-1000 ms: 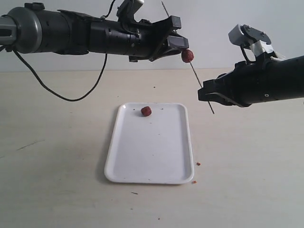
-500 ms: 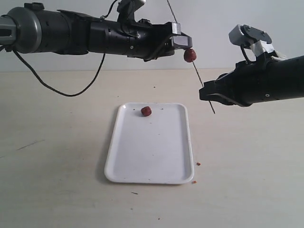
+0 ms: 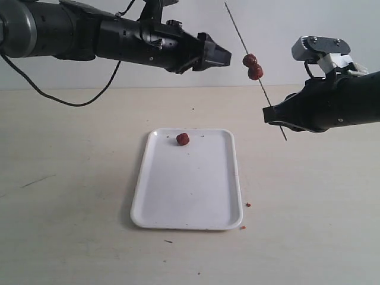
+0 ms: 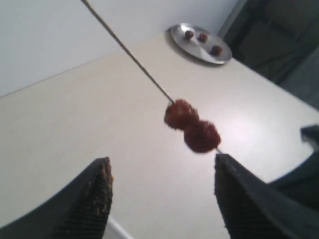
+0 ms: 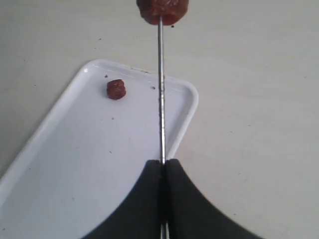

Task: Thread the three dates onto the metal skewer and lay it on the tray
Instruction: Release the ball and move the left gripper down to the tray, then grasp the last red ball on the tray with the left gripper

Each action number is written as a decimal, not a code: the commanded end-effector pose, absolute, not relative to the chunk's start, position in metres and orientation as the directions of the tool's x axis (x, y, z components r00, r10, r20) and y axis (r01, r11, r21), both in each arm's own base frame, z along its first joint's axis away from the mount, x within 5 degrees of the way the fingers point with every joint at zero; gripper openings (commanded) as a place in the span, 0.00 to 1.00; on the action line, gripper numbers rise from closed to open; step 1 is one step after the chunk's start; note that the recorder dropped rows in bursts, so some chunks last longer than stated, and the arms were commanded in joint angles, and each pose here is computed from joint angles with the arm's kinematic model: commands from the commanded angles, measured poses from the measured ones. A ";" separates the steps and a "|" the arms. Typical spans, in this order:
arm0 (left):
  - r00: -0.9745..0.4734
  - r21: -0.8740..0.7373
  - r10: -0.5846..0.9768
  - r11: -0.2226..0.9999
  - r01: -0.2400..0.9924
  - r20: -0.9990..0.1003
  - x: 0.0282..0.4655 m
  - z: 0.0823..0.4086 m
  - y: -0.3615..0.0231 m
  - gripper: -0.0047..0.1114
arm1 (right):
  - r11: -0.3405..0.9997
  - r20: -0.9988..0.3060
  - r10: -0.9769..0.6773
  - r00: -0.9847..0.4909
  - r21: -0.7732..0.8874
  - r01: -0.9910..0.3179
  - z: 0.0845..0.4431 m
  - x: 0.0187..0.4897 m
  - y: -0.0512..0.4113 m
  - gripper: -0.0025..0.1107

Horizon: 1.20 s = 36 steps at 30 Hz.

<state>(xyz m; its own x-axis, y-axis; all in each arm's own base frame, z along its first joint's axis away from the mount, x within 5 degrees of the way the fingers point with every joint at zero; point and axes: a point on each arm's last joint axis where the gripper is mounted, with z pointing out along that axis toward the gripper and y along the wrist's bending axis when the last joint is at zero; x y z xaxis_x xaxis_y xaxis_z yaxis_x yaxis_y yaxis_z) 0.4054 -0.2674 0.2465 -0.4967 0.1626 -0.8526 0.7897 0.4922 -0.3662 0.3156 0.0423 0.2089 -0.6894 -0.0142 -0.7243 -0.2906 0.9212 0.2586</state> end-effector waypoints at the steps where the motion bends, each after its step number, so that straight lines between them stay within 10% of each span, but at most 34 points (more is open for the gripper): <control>1: -0.243 -0.046 0.472 0.390 0.919 -0.847 0.398 0.240 -0.261 0.55 | 0.948 -0.738 -0.057 -0.672 0.171 -0.268 0.211 0.318 0.035 0.02; 10: -0.338 0.178 0.733 0.527 0.831 -0.590 0.393 0.216 -0.257 0.55 | 0.951 -0.702 -0.163 -0.693 0.074 -0.299 0.206 0.315 0.030 0.02; 36: -0.553 0.218 0.786 0.612 0.760 -0.277 0.425 0.149 -0.310 0.55 | 0.946 -0.692 -0.159 -0.704 0.099 -0.310 0.205 0.313 0.032 0.02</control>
